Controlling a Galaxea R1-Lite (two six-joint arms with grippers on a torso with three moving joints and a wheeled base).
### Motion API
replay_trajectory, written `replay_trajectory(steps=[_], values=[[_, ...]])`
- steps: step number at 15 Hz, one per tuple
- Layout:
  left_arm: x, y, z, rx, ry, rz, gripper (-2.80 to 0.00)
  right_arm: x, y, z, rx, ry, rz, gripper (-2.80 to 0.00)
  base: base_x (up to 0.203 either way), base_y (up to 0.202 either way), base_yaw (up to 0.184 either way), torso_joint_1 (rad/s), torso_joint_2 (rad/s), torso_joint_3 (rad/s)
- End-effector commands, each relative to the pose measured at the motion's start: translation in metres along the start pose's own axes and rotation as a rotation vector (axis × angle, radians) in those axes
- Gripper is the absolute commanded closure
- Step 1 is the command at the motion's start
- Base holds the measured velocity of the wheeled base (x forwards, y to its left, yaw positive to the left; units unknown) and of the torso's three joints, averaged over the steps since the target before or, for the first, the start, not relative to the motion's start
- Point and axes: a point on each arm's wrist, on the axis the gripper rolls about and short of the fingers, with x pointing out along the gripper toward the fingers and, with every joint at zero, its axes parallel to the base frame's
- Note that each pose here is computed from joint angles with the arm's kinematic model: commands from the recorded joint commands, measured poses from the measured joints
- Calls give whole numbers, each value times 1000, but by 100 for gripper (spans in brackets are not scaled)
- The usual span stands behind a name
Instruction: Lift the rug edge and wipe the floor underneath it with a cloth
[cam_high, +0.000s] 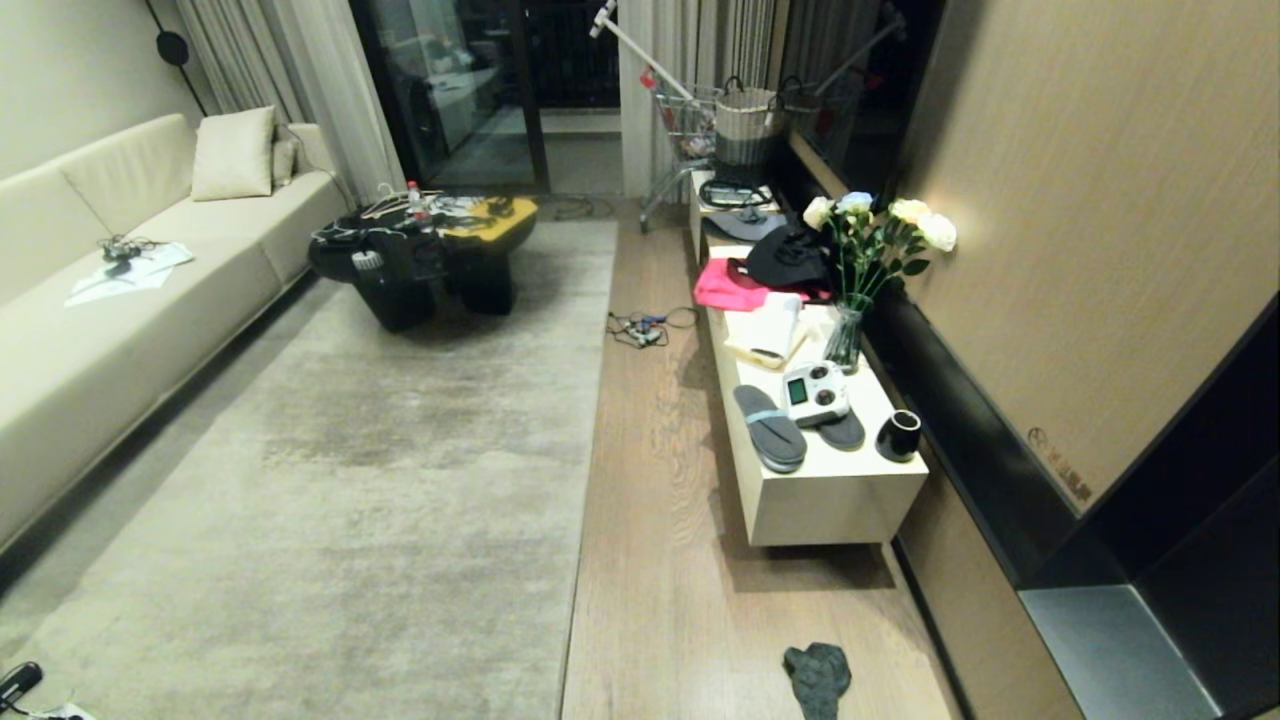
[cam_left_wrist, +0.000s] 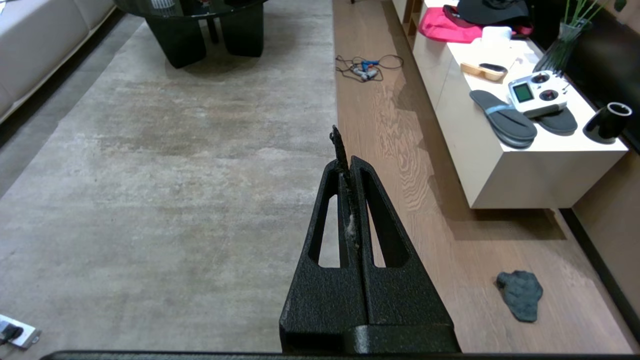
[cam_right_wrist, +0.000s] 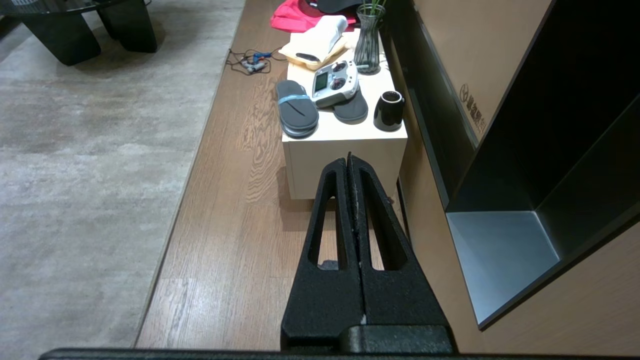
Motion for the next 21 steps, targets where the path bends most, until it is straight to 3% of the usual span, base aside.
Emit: replay_trajectory(steps=[1, 4, 8, 21], values=[[0, 0, 0, -1, 1, 0, 0, 0, 0, 0, -1, 2, -1, 0, 0, 0, 0, 161, -359, -203], [0, 0, 0, -1, 1, 0, 0, 0, 0, -1, -22, 3, 2, 0, 0, 0, 0, 145, -341, -191], [0, 0, 0, -1, 1, 0, 0, 0, 0, 0, 12, 2, -1, 0, 0, 0, 0, 149, -332, -186], [0, 0, 0, -1, 1, 0, 0, 0, 0, 0, 16, 2, -1, 0, 0, 0, 0, 3, -8, -3]])
